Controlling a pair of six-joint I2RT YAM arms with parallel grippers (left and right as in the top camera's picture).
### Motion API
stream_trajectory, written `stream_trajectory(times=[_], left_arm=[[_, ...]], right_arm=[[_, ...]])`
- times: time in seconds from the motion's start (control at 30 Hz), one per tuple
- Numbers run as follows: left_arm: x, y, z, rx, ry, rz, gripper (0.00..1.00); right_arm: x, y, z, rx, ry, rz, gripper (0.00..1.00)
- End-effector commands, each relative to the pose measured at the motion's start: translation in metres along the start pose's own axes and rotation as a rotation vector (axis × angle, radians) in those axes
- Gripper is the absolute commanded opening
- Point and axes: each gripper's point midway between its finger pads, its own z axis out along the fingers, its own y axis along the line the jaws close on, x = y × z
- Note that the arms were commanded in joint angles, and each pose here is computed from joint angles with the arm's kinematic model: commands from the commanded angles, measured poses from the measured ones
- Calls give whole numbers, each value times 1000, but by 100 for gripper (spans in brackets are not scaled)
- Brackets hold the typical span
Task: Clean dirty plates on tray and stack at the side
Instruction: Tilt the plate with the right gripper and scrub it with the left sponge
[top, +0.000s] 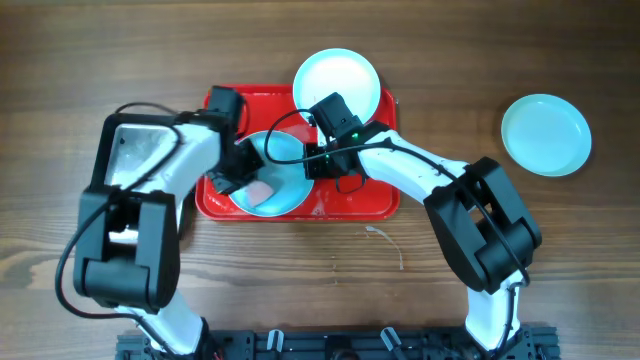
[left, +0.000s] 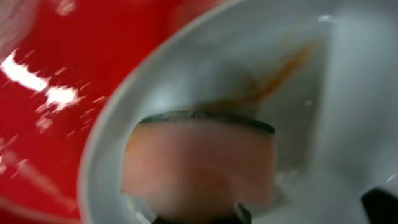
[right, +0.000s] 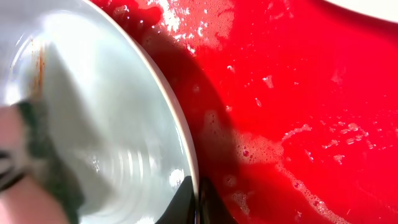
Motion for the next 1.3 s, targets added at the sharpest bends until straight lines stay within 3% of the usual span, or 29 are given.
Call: stream_trajectory(times=[0.0,0.17,0.47,0.73,0.87,1.1,1.27], left_arm=[[28,29,15,-33,188,-55,4],[25,22,15,23,192,45,4],[-49,-23,28,29,-218,212,4],[-58,-62,47,102,-304,282,4],[-43,-48,52,74,-218,221,4],[13,-19,46,160,171,73,4],[28,-17,15,262,348,64,4]], right_arm=[[9,-2,10,5,43,-9,4],[9,-2,10,5,43,-9,4],[11,-4,10,9,51,-6,4],[12,-3,10,7,54,-6,4],[12,-3,10,7,54,-5,4],[12,-1,10,-4,57,-7,5],[11,0,9,-5,56,-8,4]])
